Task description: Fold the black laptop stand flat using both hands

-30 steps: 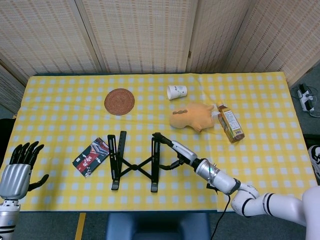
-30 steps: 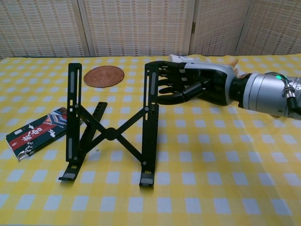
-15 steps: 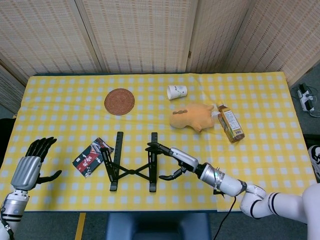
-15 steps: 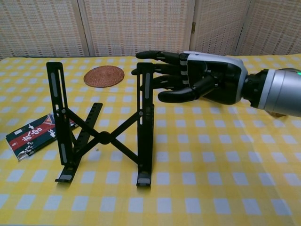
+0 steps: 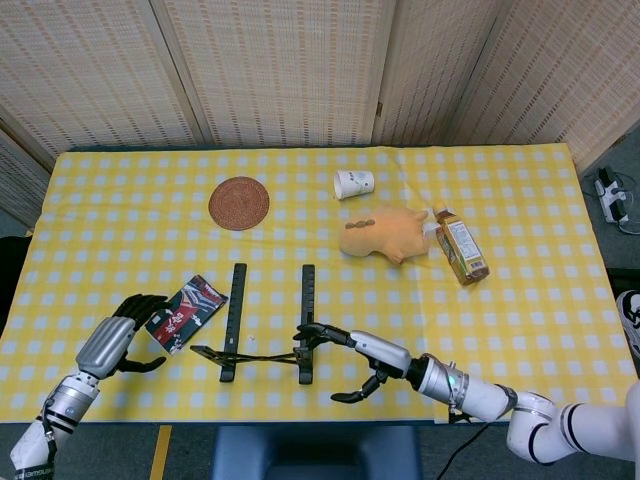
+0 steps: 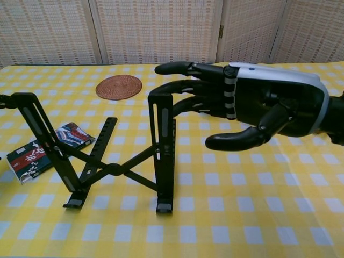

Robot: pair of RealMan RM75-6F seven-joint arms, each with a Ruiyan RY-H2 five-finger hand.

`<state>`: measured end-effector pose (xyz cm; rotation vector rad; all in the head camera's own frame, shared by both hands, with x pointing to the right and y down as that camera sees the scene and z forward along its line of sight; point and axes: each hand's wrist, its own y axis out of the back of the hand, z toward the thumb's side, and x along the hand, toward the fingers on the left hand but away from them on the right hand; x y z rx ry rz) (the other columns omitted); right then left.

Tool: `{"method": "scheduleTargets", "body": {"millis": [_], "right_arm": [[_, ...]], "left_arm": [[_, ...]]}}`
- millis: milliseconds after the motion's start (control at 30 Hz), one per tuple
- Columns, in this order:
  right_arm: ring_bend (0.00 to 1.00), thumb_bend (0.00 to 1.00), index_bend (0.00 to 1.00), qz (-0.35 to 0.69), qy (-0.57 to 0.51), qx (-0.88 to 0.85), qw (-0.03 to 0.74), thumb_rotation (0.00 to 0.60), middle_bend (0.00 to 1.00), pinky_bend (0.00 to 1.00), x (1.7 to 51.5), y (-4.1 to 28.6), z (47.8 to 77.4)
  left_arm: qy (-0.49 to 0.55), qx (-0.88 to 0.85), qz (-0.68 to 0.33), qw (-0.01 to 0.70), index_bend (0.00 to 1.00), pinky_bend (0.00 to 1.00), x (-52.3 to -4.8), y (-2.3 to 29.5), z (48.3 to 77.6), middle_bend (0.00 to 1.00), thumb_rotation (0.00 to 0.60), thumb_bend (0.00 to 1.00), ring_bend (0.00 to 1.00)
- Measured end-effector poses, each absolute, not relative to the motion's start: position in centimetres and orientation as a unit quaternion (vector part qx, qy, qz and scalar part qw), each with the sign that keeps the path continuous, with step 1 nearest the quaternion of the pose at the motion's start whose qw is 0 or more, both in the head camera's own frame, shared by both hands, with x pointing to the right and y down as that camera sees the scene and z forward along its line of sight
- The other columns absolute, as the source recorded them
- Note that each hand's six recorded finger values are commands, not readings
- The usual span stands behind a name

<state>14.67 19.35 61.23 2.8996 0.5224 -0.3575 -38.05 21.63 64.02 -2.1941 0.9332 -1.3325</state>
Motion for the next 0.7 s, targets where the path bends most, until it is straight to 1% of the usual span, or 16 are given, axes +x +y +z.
{"method": "scheduleTargets", "body": {"millis": [167,367,567,700], "right_arm": [[0.18,0.31,0.00,-0.119,0.164,0.976,0.074,0.600,0.14,0.00,14.8,20.4,60.5],[0.18,0.31,0.00,-0.127,0.158,0.977,0.065,0.600,0.13,0.00,15.1,21.1,60.3],[0.18,0.31,0.00,-0.133,0.164,0.975,0.065,0.600,0.13,0.00,15.5,21.1,60.4],[0.18,0.31,0.00,-0.137,0.171,0.974,0.065,0.600,0.13,0.00,15.7,20.8,60.6]], "left_arm": [[0.334,-0.790,-0.474,0.199,0.35,0.12,-36.8,22.8,64.7,0.20,0.600,0.24,0.15],[0.335,-0.792,-0.472,0.197,0.38,0.13,-35.2,24.2,65.7,0.21,0.600,0.24,0.15],[0.338,-0.794,-0.467,0.192,0.39,0.13,-33.6,25.2,66.6,0.22,0.600,0.24,0.16],[0.342,-0.797,-0.461,0.190,0.42,0.16,-32.4,25.6,67.1,0.24,0.600,0.24,0.17]]}}
